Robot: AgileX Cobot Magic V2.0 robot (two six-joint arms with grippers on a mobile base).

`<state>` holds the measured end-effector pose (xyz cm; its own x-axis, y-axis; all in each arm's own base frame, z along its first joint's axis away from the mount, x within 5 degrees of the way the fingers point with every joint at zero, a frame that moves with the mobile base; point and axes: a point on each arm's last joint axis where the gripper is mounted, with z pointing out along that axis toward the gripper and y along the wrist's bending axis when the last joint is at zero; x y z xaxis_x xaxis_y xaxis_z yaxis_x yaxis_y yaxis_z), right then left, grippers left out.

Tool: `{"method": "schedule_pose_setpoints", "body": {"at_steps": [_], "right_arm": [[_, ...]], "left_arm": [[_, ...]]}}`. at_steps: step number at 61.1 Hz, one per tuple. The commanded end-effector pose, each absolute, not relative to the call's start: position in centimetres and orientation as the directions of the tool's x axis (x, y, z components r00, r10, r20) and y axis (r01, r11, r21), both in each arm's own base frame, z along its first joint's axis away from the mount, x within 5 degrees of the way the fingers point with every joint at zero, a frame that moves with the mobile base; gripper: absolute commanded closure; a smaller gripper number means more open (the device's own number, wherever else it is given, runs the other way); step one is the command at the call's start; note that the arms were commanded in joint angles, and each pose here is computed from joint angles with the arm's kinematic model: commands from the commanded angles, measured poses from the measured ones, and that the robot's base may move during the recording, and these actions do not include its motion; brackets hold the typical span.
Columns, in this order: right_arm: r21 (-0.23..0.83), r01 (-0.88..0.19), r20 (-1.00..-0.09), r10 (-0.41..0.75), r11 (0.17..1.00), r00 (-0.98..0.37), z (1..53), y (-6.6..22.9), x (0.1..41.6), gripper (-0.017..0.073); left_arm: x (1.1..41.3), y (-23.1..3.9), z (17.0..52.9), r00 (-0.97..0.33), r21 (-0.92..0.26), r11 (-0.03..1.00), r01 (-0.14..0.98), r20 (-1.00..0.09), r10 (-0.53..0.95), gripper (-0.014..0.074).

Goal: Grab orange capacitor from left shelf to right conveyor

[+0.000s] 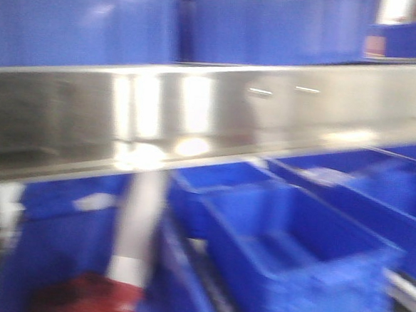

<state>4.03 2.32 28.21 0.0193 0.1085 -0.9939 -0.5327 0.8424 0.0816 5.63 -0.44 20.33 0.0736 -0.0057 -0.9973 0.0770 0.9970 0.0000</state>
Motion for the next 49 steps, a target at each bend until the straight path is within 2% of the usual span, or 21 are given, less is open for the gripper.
{"method": "schedule_pose_setpoints", "body": {"at_steps": [1,49], "right_arm": [[0.059,-0.549,-0.981,0.15,0.833,0.123,30.01,2.31,3.77,0.0501],[0.059,-0.549,-0.981,0.15,0.833,0.123,30.01,2.31,3.77,0.0501]], "left_arm": [[5.6,-0.41,21.3,0.155,-0.005,0.997,0.075,-0.988,-0.017,0.0699],[5.6,-0.41,21.3,0.155,-0.005,0.997,0.075,-0.988,-0.017,0.0699]]}}
